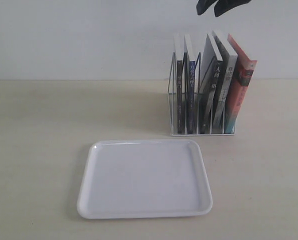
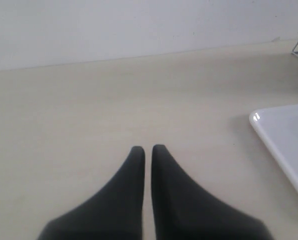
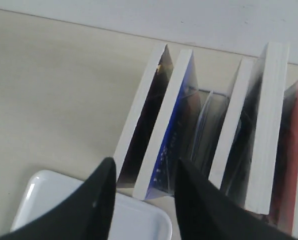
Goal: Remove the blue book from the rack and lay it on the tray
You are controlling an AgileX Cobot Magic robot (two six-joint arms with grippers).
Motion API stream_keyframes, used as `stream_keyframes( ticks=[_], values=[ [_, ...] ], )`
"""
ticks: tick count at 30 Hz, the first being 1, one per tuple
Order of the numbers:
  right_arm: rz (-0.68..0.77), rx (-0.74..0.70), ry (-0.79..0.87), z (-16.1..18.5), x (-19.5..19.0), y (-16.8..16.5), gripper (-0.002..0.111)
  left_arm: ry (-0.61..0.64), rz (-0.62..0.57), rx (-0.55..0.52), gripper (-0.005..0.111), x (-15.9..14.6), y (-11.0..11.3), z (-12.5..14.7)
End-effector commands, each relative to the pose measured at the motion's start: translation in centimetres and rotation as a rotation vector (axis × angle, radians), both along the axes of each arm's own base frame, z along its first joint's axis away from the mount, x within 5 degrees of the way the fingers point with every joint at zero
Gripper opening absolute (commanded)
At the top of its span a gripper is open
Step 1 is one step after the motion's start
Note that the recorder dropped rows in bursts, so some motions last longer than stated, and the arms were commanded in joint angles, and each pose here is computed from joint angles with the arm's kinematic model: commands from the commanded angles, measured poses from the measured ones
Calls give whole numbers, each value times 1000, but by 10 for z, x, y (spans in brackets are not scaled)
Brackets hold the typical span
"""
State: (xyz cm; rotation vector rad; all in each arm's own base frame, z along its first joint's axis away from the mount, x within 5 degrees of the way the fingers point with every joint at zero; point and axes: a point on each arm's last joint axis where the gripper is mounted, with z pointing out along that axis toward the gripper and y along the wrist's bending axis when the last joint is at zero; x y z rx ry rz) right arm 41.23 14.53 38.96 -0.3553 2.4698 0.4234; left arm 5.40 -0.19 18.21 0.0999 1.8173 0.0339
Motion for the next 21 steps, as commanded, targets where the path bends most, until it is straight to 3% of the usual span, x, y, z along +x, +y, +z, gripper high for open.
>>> stream_keyframes(
  ticks=[1, 21],
  values=[
    [-30, -45, 11, -6, 0, 7, 28, -22, 2, -1, 5, 0, 0, 3],
    [-30, -38, 123, -52, 21, 24, 27, -22, 2, -1, 5, 0, 0, 3]
  ],
)
